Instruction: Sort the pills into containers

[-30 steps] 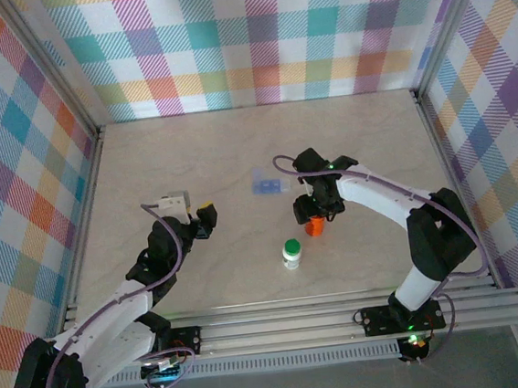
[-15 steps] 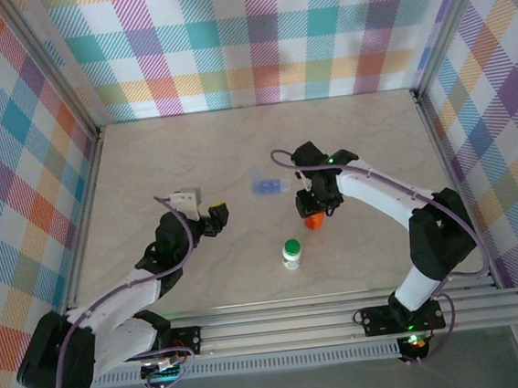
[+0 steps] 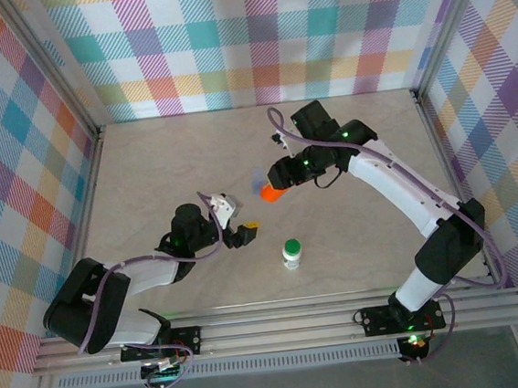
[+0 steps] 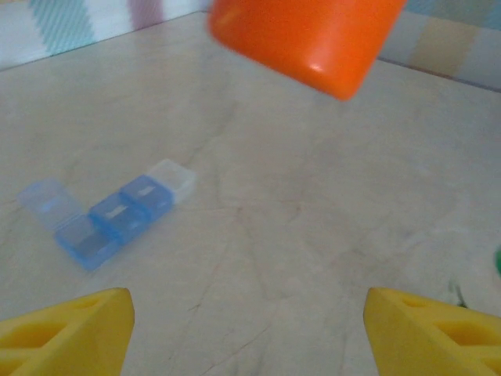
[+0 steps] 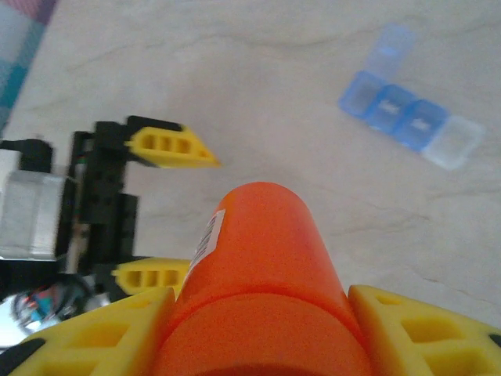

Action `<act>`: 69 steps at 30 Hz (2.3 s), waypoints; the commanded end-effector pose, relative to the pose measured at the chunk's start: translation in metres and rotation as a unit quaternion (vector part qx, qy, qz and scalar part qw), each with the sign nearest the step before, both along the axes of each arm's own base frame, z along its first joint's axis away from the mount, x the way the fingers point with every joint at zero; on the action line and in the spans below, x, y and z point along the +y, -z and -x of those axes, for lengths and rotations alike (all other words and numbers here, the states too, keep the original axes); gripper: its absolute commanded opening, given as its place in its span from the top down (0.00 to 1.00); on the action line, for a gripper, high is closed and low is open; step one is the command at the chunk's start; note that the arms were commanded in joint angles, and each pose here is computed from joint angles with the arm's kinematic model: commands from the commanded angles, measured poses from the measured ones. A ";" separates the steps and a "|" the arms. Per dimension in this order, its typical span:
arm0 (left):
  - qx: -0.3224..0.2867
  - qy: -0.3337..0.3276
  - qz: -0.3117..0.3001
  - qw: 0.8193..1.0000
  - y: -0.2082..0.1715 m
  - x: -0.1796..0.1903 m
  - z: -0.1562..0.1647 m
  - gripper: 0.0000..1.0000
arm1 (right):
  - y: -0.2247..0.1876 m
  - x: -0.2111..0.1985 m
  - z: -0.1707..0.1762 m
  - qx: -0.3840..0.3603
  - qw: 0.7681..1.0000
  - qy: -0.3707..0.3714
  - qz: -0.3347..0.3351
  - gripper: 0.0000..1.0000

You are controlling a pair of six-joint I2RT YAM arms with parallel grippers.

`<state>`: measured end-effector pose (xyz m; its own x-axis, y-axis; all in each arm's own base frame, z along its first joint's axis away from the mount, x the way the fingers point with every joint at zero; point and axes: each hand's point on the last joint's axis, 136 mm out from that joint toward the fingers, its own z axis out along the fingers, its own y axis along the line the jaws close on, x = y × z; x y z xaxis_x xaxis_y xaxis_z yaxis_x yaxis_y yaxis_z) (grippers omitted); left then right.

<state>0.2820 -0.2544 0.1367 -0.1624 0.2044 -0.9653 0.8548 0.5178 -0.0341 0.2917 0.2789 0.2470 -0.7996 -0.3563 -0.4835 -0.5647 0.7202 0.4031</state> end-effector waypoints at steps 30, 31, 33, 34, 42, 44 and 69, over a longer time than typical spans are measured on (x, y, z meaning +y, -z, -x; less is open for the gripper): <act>-0.099 0.074 0.036 0.992 -0.072 -0.029 0.020 0.35 | -0.004 0.055 0.043 0.105 0.980 -0.077 -0.148 0.57; -0.100 0.075 0.037 0.991 -0.074 -0.029 0.020 0.35 | -0.003 0.054 0.043 0.106 0.981 -0.076 -0.145 0.57; -0.104 0.075 0.041 0.991 -0.078 -0.029 0.021 0.35 | -0.001 0.054 0.043 0.106 0.981 -0.075 -0.143 0.57; -0.104 0.075 0.044 0.991 -0.080 -0.029 0.022 0.35 | 0.001 0.053 0.042 0.106 0.982 -0.074 -0.141 0.57; -0.107 0.082 0.047 0.990 -0.084 -0.032 0.025 0.42 | -0.005 0.055 0.046 0.107 0.979 -0.078 -0.154 0.57; -0.107 0.083 0.044 0.990 -0.083 -0.033 0.026 0.46 | -0.009 0.055 0.046 0.104 0.979 -0.080 -0.158 0.57; -0.092 -0.024 0.042 0.995 -0.078 -0.016 0.001 1.00 | -0.033 0.028 0.021 0.017 0.991 0.014 -0.134 0.34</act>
